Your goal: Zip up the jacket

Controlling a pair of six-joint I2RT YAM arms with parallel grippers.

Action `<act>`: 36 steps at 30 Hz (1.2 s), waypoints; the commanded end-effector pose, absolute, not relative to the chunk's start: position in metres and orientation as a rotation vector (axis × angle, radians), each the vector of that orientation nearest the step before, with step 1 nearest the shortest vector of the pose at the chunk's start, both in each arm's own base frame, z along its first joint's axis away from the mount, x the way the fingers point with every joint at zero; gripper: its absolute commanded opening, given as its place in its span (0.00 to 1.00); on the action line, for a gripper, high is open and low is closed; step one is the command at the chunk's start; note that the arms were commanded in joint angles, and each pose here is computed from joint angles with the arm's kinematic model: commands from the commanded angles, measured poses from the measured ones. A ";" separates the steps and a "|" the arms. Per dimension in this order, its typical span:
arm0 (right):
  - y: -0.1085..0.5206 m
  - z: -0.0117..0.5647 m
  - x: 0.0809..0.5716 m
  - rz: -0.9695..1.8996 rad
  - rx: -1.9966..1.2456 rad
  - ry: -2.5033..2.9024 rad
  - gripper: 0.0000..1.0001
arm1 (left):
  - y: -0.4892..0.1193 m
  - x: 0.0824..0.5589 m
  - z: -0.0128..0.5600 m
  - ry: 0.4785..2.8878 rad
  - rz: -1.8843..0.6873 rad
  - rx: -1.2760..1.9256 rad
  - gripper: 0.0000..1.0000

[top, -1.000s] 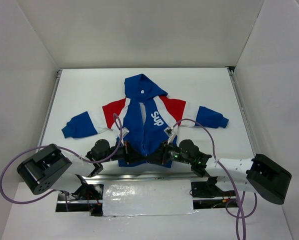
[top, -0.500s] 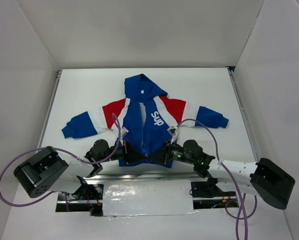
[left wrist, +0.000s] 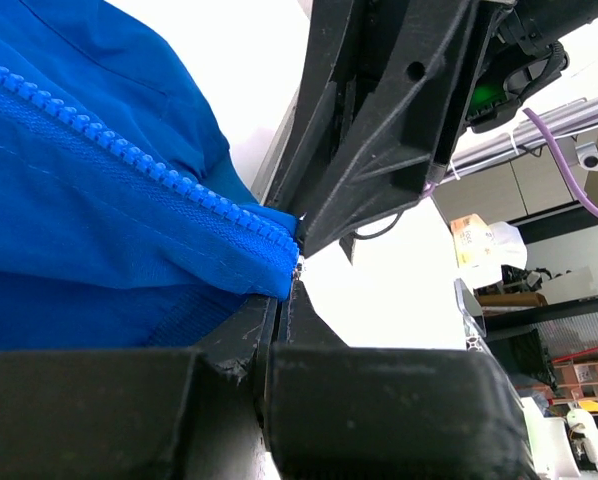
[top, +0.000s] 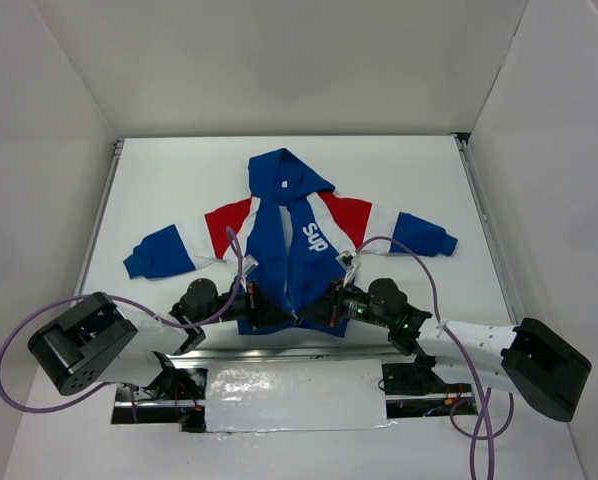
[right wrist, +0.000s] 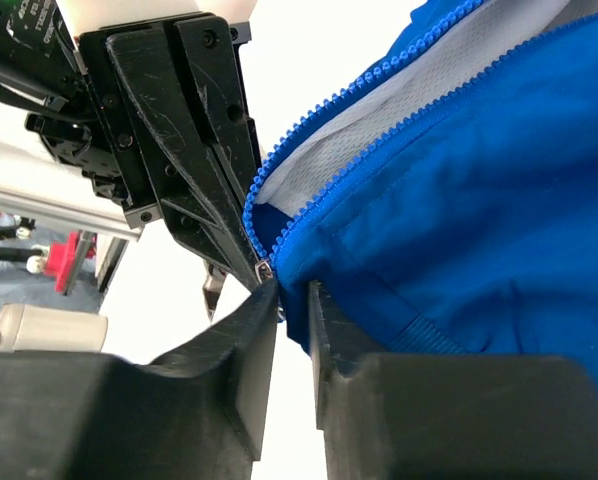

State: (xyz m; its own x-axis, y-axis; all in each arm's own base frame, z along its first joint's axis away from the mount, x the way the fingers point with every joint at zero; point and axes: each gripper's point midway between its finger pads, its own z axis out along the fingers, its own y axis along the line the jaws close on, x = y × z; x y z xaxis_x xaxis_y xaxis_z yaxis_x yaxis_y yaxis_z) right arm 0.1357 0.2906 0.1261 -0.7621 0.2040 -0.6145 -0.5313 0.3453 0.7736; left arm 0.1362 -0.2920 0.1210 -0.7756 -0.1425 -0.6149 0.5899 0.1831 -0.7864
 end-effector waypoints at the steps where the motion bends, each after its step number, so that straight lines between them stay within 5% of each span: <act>1: 0.293 0.145 0.136 1.509 -0.325 1.878 0.23 | -0.299 0.134 0.146 1.738 -1.679 0.535 0.00; 7: 0.296 0.147 0.134 1.530 -0.344 1.871 0.15 | -0.299 0.135 0.145 1.743 -1.678 0.527 0.00; 10: 0.296 0.148 0.132 1.542 -0.348 1.869 0.01 | -0.300 0.136 0.145 1.745 -1.676 0.521 0.00; 14: 0.294 0.149 0.130 1.562 -0.336 1.852 0.00 | -0.301 0.141 0.140 1.791 -1.658 0.496 0.00; 18: 0.293 0.152 0.131 1.560 -0.316 1.842 0.00 | -0.299 0.142 0.141 1.790 -1.645 0.475 0.20; 21: 0.293 0.153 0.131 1.560 -0.322 1.841 0.00 | -0.298 0.145 0.141 1.796 -1.627 0.457 0.26; 32: 0.292 0.149 0.131 1.552 -0.315 1.851 0.00 | -0.296 0.146 0.139 1.805 -1.628 0.428 0.31; 36: 0.292 0.149 0.132 1.549 -0.316 1.849 0.00 | -0.295 0.146 0.140 1.797 -1.625 0.427 0.52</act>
